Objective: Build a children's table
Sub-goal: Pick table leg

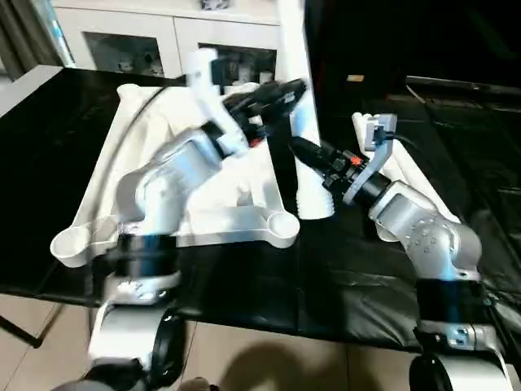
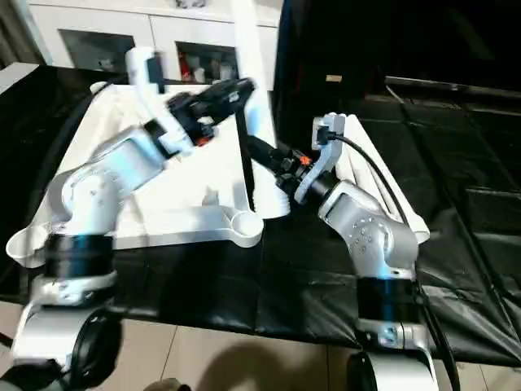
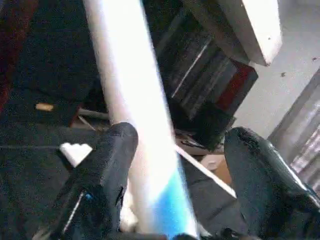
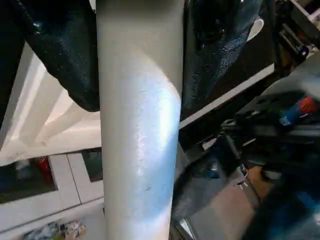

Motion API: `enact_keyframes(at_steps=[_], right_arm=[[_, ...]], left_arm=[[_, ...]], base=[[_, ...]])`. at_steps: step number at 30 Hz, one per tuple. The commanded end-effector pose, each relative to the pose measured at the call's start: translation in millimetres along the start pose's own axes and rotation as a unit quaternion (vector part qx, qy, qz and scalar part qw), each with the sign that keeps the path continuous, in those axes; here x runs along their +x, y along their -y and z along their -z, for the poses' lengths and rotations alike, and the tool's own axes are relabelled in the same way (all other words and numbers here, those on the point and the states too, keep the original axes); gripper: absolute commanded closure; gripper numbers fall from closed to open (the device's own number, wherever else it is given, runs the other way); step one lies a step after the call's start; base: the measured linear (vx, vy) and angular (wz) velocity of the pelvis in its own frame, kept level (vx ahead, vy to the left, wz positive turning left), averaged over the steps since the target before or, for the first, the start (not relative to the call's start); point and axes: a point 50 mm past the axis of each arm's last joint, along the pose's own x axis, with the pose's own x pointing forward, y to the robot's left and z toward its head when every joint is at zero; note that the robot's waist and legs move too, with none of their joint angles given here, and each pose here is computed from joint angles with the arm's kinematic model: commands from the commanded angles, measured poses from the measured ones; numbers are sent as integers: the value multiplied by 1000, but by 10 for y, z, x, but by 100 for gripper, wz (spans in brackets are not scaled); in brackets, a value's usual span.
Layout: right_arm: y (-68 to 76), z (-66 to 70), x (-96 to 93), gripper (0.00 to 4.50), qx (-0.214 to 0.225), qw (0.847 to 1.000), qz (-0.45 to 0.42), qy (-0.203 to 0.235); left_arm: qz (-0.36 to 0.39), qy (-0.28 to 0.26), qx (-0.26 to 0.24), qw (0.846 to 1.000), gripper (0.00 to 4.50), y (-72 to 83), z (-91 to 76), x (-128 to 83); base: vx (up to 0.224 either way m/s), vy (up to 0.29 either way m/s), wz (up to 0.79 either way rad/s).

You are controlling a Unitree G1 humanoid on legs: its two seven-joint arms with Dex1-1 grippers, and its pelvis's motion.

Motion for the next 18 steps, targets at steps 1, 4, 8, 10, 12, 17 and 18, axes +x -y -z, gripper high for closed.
enact_keyframes(at_steps=[1,4,8,10,12,17,18], right_arm=[[-102,-49,27,265,-7,999,-34,8],[-115,-49,15,265,-14,999,-37,8],[-147,-36,2,265,-20,999,-40,4],[-153,-30,1,265,-22,999,-41,2],[-159,-15,2,265,-27,999,-39,-2],[-138,92,7,265,-53,997,-24,-48],[-131,95,18,265,-61,997,-14,-46]], left_arm=[[-5,-15,-20,1000,127,-22,22,41],[-1,-17,-51,999,127,-13,28,68],[-1,-14,-73,997,84,-1,23,88],[-1,-14,-76,997,55,1,22,90],[-1,-11,-81,997,49,4,13,98],[-2,1,-104,995,72,7,-26,118],[-4,2,-108,994,63,6,-26,123]], base=[[0,0,0],[0,0,0],[0,0,0],[0,0,0],[0,0,0],[0,0,0],[0,0,0]])
